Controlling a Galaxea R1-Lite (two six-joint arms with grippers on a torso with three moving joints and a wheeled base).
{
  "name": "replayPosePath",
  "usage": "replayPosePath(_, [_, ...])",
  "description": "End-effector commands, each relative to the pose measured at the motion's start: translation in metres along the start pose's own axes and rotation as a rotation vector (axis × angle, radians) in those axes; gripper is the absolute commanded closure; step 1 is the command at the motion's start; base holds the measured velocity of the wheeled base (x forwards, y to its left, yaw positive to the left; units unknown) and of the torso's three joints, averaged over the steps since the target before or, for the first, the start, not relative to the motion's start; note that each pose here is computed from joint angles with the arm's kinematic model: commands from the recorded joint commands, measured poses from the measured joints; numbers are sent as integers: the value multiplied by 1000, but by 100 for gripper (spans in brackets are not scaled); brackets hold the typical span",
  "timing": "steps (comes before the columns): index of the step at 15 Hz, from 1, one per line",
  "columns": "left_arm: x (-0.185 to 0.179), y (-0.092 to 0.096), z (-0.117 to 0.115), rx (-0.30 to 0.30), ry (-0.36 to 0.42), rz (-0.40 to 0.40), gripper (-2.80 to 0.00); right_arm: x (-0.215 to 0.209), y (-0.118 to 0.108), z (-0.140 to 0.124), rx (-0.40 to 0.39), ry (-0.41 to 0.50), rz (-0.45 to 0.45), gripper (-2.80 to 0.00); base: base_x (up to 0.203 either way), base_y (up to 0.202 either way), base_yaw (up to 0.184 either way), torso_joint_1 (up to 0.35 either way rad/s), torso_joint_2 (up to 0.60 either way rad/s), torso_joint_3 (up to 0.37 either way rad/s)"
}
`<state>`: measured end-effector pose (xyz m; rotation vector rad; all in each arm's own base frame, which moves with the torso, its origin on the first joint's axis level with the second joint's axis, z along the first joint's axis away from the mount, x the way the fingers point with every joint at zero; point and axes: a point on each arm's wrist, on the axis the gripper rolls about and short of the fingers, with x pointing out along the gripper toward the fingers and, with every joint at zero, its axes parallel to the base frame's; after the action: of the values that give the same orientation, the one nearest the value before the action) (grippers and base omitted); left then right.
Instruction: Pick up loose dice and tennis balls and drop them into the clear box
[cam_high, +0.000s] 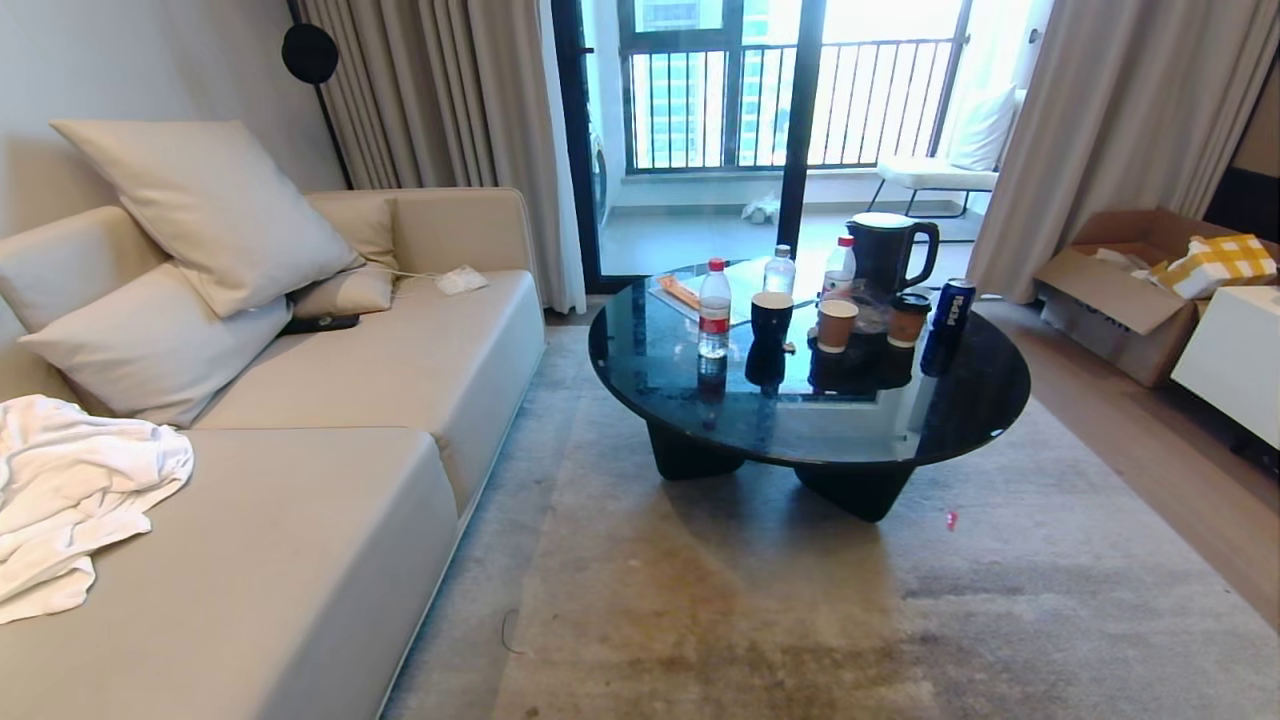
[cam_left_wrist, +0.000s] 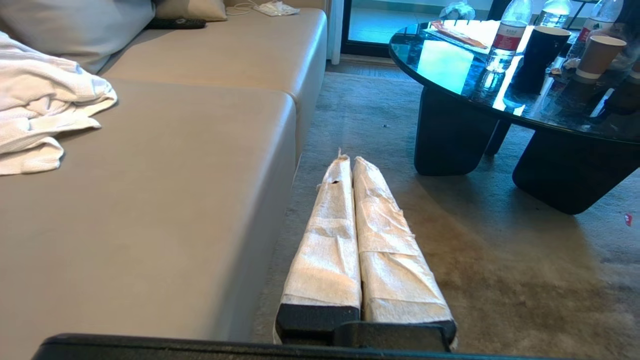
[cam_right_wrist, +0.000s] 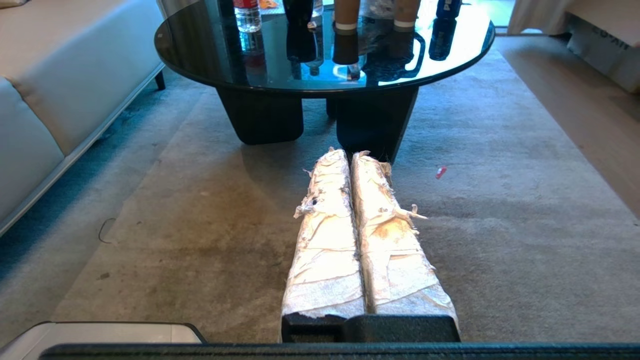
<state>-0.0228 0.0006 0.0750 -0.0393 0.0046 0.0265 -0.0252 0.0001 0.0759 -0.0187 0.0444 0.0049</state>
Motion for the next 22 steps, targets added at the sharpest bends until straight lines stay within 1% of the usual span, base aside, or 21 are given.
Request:
replayPosePath(1, [0,0,0,-1,-1,1,0,0,0,0,0,2,0,0,0,0,0,0,0,0])
replayPosePath(8, [0,0,0,-11,1,4,0,0,0,0,0,2,1,0,-10,0,0,0,0,0])
replayPosePath(22, [0,0,0,-20,1,4,0,0,0,0,0,2,2,0,-181,0,0,2,3,1])
